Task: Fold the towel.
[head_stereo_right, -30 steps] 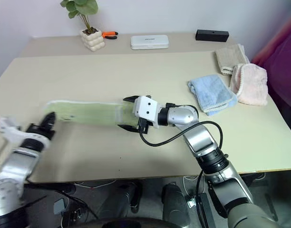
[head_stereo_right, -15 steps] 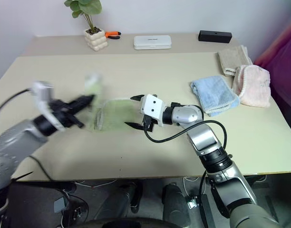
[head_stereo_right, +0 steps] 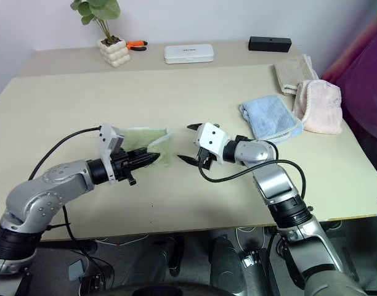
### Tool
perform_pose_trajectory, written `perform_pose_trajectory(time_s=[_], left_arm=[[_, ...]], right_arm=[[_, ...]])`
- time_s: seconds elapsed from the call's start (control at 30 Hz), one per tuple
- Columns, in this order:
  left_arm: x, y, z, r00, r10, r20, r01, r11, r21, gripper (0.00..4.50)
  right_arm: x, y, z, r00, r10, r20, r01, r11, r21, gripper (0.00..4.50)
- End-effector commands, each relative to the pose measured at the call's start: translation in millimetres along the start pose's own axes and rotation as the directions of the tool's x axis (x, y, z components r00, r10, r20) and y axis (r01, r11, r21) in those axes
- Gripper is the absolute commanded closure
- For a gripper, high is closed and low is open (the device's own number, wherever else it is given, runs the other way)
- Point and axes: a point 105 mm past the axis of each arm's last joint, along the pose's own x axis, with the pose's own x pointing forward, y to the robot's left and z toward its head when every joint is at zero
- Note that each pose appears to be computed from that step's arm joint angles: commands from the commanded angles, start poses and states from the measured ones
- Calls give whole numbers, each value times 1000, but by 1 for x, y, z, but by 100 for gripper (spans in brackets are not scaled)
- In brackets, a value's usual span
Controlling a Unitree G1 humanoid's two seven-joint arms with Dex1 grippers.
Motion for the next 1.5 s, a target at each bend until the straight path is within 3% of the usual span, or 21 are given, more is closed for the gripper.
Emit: perform_pose_trajectory(time_s=[0.03,0.07,0.1,0.17,0.2,0.27,0.4,0.43,0.47,0.67,0.9,1.0,1.1,1.17,1.3,1.43,1.5], left_arm=[[-20,-2,28,992,10,123,-10,1000,4,157],[-27,-1,35,987,22,159,-20,1000,-15,113],[-35,1,41,979,34,199,-28,999,-32,113],[-56,10,56,950,96,298,-77,994,-74,127],[-64,14,61,935,128,331,-103,990,-92,163],[-77,28,61,920,228,320,-211,974,-86,250],[-74,40,46,917,321,237,-320,946,-41,450],[-68,41,40,921,327,211,-329,944,-24,450],[-62,42,33,924,332,189,-336,942,-9,450],[-40,52,-3,926,360,111,-361,932,-14,450],[-37,72,-44,907,421,3,-421,907,21,450],[-41,70,-47,907,421,11,-421,907,18,450],[-50,69,-33,896,433,102,-433,901,-29,450],[-64,72,-14,862,466,200,-453,885,-111,450],[-90,81,-4,801,545,249,-499,837,-226,322],[-98,85,-14,787,583,202,-491,790,-367,108],[-87,82,-26,817,559,140,-441,763,-472,13]], right_arm=[[-4,-6,17,998,-24,51,25,999,-33,0],[-3,-6,18,998,-20,58,21,1000,-23,0],[-4,-7,20,998,-17,67,18,1000,-10,0],[-3,-10,25,996,-22,89,20,999,29,54],[-3,-11,26,995,-23,96,19,999,46,76],[-1,-12,33,992,-22,125,12,997,82,171],[14,-8,50,982,-13,186,-15,988,152,389],[20,-6,52,982,-10,187,-20,987,160,440],[26,-4,52,983,-6,183,-25,986,163,446],[51,9,46,988,38,152,-71,974,217,446],[76,36,-13,995,55,-80,-32,962,270,446],[72,28,-14,996,11,-83,12,961,275,446],[64,16,-3,999,-23,-35,31,963,266,446],[52,6,9,999,-35,21,29,970,243,394],[29,0,30,995,5,98,-22,986,167,226],[14,6,44,987,76,139,-92,989,113,12],[12,10,48,985,97,146,-109,991,77,0]])
